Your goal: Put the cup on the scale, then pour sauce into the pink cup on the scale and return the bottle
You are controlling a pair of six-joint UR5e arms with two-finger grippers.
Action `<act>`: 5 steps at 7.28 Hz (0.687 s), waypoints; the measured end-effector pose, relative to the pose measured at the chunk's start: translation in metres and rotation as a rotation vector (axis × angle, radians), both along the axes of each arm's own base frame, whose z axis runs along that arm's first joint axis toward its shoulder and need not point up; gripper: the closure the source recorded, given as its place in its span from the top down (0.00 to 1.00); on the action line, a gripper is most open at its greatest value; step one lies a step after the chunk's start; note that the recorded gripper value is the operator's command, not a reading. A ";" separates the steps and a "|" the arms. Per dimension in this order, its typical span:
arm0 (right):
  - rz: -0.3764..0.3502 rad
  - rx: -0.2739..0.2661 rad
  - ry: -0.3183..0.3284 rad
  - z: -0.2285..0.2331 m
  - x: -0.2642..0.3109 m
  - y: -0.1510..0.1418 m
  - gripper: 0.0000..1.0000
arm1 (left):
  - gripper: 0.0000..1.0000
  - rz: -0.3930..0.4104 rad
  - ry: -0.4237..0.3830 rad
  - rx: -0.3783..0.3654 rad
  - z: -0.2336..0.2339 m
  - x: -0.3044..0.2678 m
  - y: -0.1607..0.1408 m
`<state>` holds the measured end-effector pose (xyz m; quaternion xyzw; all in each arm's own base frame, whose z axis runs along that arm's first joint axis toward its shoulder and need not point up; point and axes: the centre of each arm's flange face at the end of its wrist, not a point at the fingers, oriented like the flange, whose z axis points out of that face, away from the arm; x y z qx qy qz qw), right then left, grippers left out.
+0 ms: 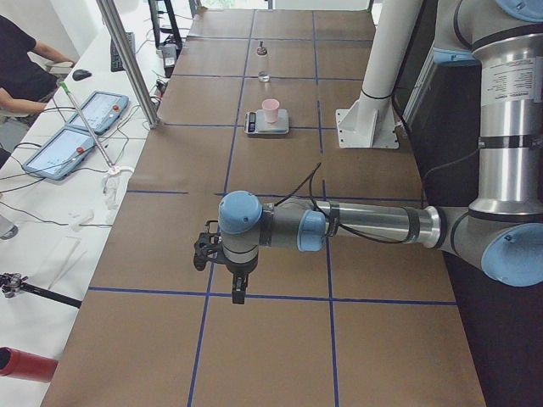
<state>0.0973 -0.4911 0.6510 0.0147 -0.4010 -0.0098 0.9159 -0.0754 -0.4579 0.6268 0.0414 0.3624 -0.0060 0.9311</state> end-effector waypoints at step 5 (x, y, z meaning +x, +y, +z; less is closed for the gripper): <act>0.000 -0.009 -0.001 0.005 0.000 -0.001 1.00 | 1.00 -0.001 0.000 0.007 -0.004 0.000 0.000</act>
